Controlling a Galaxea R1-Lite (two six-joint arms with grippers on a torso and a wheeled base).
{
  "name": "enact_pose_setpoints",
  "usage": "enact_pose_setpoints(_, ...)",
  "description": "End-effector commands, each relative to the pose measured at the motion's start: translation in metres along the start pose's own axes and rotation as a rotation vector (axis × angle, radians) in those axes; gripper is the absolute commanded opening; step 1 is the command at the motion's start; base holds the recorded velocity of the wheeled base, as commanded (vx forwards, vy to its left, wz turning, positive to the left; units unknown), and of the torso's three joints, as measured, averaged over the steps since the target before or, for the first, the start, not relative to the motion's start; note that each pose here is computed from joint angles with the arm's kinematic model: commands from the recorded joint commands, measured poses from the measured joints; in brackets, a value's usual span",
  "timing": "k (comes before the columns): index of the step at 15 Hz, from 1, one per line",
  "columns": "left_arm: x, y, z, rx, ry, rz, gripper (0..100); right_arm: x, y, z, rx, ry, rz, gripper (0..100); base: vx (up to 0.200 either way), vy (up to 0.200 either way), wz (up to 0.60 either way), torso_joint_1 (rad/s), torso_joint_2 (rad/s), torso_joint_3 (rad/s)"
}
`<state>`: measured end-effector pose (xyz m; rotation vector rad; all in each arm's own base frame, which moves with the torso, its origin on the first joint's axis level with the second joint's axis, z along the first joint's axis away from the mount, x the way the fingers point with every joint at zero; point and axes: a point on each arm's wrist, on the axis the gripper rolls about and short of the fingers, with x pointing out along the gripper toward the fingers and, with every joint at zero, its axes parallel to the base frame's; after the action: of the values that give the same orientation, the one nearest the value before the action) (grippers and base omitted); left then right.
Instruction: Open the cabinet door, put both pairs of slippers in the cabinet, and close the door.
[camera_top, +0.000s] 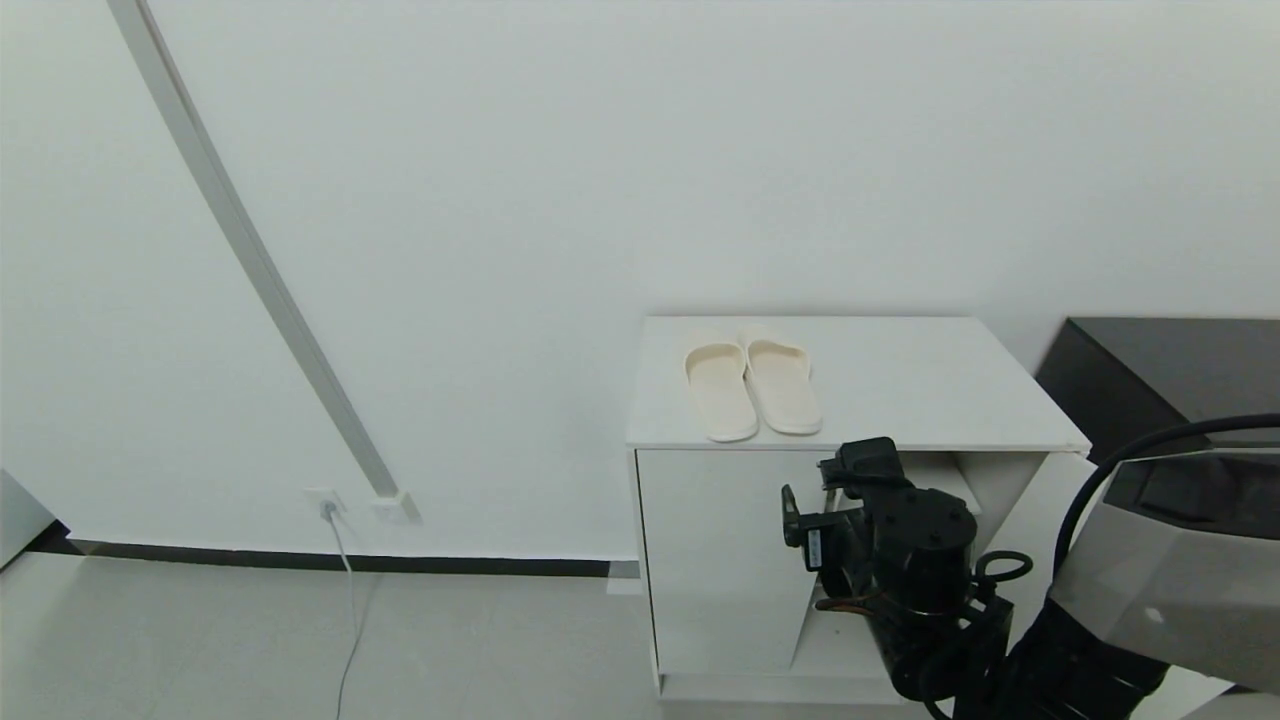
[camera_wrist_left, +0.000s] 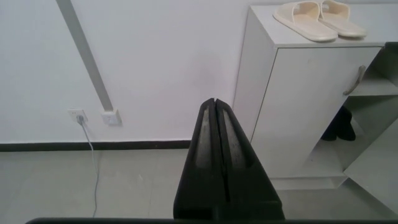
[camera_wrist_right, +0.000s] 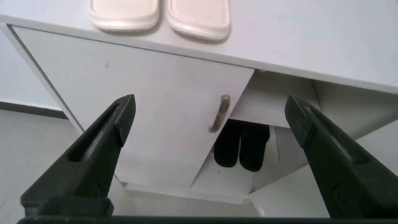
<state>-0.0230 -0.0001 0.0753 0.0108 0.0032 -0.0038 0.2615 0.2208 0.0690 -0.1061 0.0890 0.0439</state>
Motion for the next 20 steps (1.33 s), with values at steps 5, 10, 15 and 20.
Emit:
enact_pose_setpoints(5, 0.000, 0.000, 0.000, -0.002, 0.001, 0.005, 0, 0.025, -0.003, 0.022, 0.046, -0.061, 0.092, 100, 0.000, 0.000, 0.00, 0.075, -0.15, -0.080)
enact_pose_setpoints(10, 0.000, 0.000, 0.000, 0.000, 0.001, 0.005, 0, 0.035, 0.019, 0.094, 0.132, 0.114, 0.129, 100, 0.000, 0.000, 0.00, 0.000, 0.00, 0.000)
enact_pose_setpoints(15, 0.000, 0.000, 0.000, -0.002, 0.001, 0.002, 0, 0.029, 0.024, 0.092, 0.130, 0.136, 0.146, 100, 0.040, 0.000, 0.00, 0.000, 0.00, 0.000)
enact_pose_setpoints(20, 0.000, 0.000, 0.000, -0.002, 0.001, -0.001, 0, 0.023, 0.024, 0.089, 0.132, 0.147, 0.150, 100, 0.200, 0.000, 0.00, 0.002, 0.00, 0.003)
